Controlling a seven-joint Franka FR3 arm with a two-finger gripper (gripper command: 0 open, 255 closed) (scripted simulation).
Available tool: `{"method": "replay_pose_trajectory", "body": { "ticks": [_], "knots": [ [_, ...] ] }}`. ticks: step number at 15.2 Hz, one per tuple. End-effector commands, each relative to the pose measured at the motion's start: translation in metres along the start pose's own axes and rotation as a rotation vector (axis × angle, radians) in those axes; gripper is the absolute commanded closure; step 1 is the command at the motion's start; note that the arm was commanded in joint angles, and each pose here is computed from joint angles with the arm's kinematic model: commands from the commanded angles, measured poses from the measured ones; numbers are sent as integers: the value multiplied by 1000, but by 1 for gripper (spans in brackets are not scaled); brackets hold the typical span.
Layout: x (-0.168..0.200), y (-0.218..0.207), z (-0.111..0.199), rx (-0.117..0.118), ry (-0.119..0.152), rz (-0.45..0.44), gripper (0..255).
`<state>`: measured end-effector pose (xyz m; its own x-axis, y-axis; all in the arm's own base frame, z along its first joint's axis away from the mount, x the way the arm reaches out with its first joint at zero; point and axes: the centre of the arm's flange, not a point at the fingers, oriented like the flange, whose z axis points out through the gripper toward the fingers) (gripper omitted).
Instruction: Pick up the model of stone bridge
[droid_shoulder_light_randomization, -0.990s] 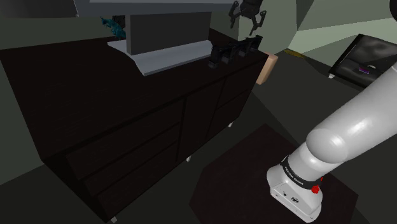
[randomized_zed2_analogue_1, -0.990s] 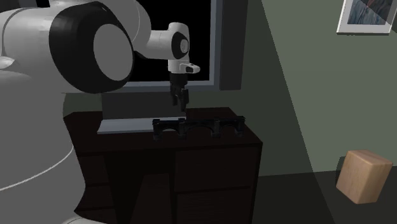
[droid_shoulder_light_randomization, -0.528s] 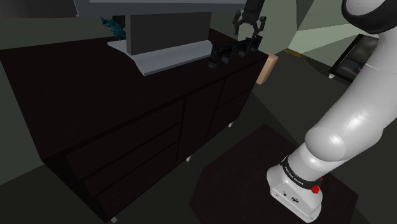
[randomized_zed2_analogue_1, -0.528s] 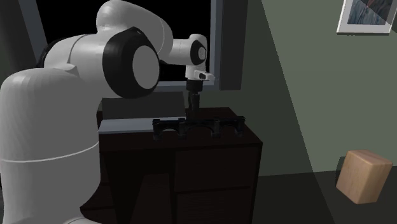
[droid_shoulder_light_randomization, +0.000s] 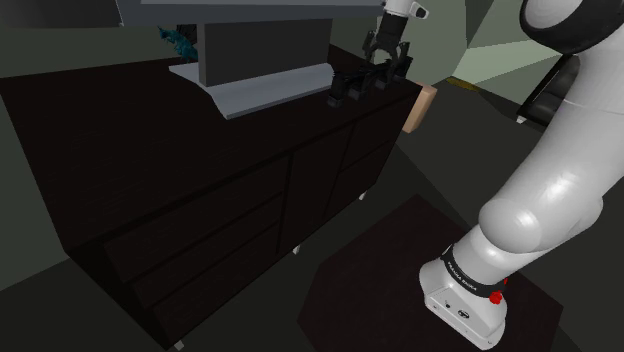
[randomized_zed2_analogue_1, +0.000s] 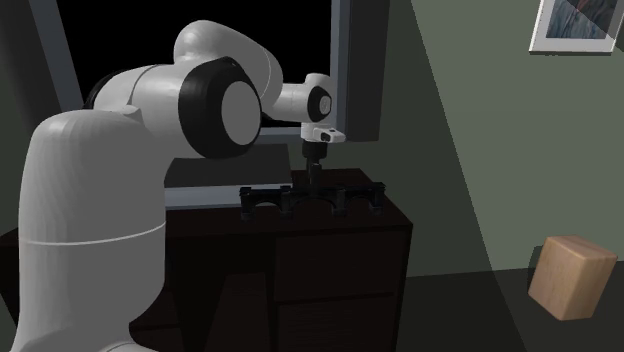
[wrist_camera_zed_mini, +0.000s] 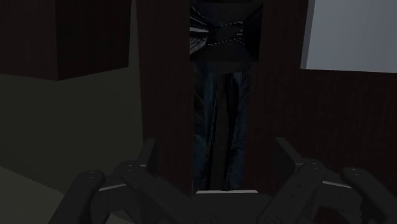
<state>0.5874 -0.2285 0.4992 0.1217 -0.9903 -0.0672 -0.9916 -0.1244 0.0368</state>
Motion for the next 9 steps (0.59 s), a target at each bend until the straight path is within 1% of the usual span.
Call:
{"method": "replay_pose_trajectory", "body": {
  "ticks": [1, 2, 3, 9],
  "knots": [
    [1, -1, 7, 1, 1, 0, 0],
    [1, -1, 7, 1, 1, 0, 0],
    [1, -1, 7, 1, 1, 0, 255],
    [1, -1, 7, 1, 1, 0, 255]
  ]
}}
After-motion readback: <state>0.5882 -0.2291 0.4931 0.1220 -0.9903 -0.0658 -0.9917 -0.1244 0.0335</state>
